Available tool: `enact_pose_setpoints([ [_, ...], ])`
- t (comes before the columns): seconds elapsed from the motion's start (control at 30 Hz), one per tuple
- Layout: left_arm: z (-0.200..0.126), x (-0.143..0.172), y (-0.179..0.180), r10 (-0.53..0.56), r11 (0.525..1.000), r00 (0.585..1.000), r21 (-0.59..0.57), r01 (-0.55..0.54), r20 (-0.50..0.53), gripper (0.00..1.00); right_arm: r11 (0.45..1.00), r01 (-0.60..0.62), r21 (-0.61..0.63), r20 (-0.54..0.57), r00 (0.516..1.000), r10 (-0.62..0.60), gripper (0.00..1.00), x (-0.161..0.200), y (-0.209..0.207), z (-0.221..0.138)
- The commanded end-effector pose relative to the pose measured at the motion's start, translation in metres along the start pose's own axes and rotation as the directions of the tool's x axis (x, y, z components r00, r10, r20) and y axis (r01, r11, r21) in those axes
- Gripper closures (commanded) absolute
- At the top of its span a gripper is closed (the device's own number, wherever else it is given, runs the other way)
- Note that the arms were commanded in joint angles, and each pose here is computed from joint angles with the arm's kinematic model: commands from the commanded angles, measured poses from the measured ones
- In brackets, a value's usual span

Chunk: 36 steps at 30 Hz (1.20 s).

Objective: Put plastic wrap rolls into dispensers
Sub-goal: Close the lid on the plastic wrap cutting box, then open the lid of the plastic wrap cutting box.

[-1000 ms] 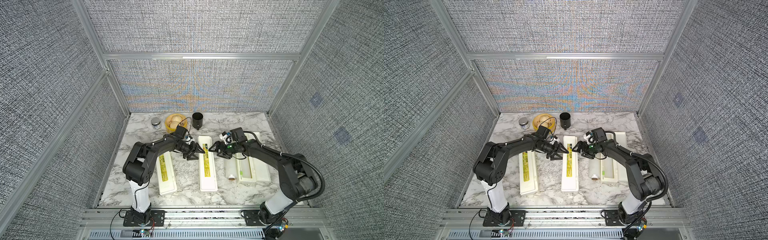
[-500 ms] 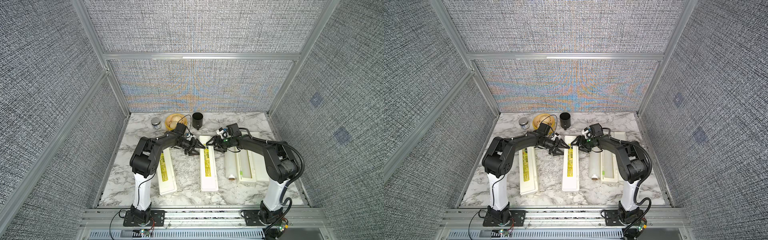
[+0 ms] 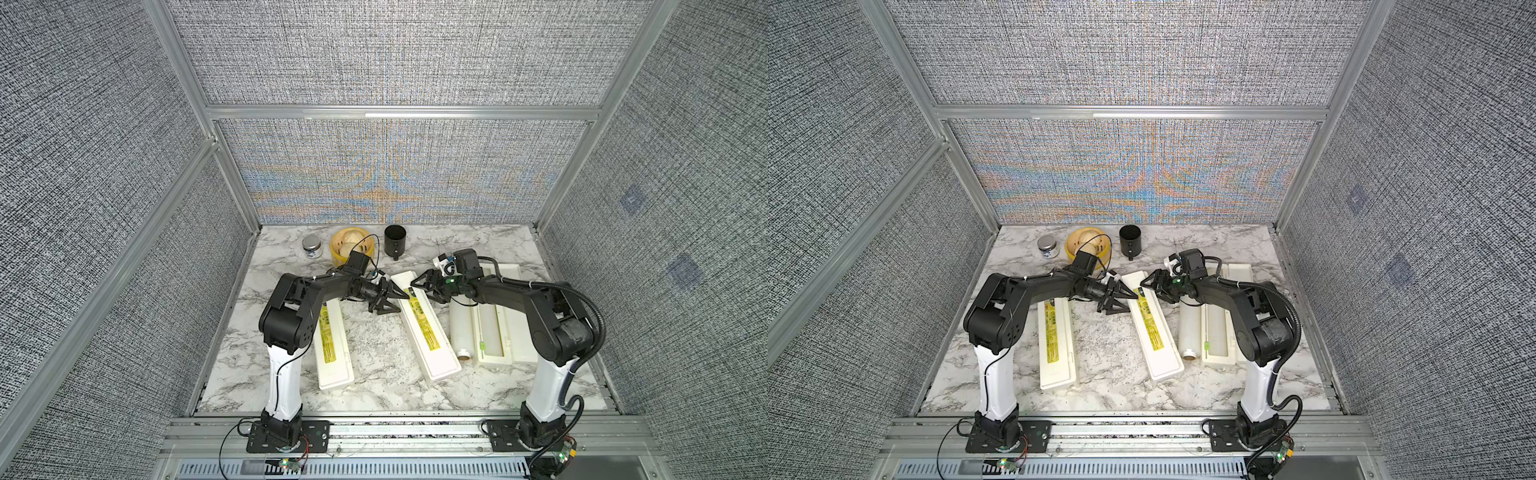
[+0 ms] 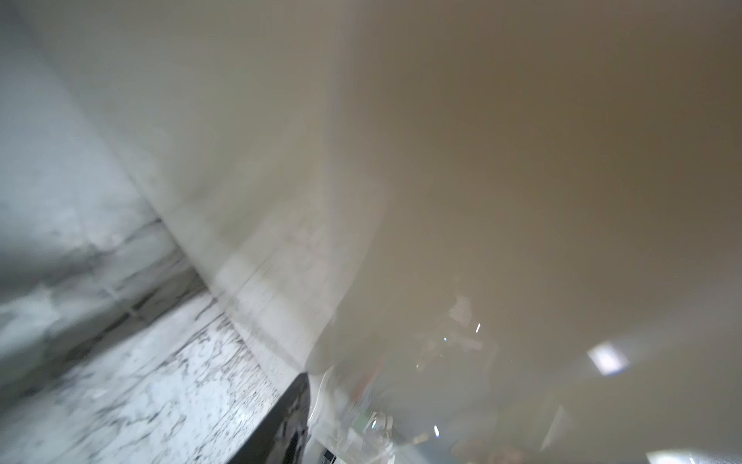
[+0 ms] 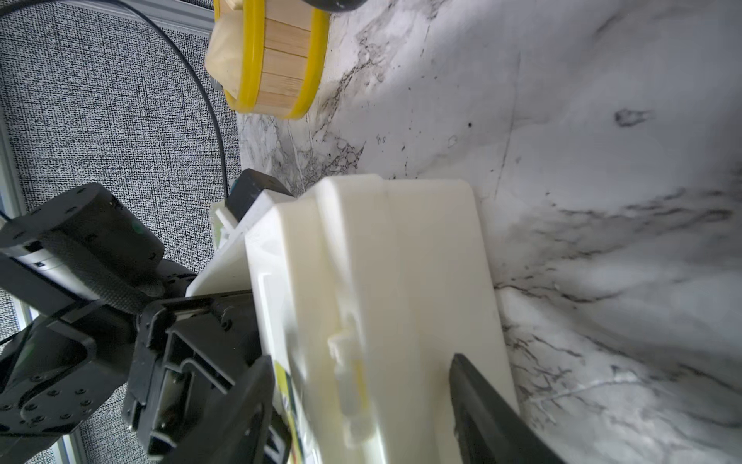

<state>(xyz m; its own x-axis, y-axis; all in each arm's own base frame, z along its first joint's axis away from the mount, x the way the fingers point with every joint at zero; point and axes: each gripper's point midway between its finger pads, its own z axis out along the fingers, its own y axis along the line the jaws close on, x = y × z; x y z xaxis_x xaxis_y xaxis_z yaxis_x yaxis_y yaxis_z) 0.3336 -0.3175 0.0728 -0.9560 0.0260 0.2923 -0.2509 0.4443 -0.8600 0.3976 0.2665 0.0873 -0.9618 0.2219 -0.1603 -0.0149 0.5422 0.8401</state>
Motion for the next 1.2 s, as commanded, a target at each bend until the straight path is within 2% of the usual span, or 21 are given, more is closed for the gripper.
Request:
enact_pose_setpoints([
  [0.0, -0.010, -0.022, 0.024, -0.024, 0.990, 0.989, -0.137, 0.044, 0.144, 0.42, 0.997, -0.011, -0.070, -0.108, 0.994, 0.003, 0.30, 0.025, 0.016, 0.000],
  [0.2, -0.015, -0.032, 0.022, -0.006, 0.988, 0.985, -0.153, 0.033, 0.172, 0.42, 1.000, 0.004, -0.017, -0.112, 0.994, -0.006, 0.29, 0.030, 0.010, -0.005],
  [0.33, -0.021, -0.028, 0.024, 0.003, 0.984, 0.985, -0.174, 0.028, 0.174, 0.42, 0.987, 0.088, 0.131, -0.089, 0.993, -0.077, 0.22, 0.030, 0.001, -0.024],
  [0.5, -0.037, -0.027, 0.013, 0.032, 0.987, 0.978, -0.160, 0.001, 0.206, 0.41, 0.925, 0.229, 0.303, -0.097, 0.973, -0.209, 0.12, 0.036, 0.000, -0.056],
  [0.77, -0.055, -0.012, 0.000, 0.076, 0.988, 0.969, -0.146, -0.042, 0.235, 0.40, 0.791, 0.424, 0.441, -0.266, 0.904, -0.336, 0.01, 0.075, 0.002, -0.073],
  [0.97, -0.057, 0.000, 0.007, 0.067, 0.990, 0.967, -0.137, -0.034, 0.245, 0.40, 0.744, 0.476, 0.469, -0.348, 0.874, -0.340, 0.01, 0.100, 0.000, -0.060],
  [1.17, -0.058, 0.008, 0.014, 0.053, 0.990, 0.966, -0.138, -0.018, 0.255, 0.40, 0.673, 0.497, 0.548, -0.403, 0.862, -0.308, 0.01, 0.112, -0.010, -0.051],
])
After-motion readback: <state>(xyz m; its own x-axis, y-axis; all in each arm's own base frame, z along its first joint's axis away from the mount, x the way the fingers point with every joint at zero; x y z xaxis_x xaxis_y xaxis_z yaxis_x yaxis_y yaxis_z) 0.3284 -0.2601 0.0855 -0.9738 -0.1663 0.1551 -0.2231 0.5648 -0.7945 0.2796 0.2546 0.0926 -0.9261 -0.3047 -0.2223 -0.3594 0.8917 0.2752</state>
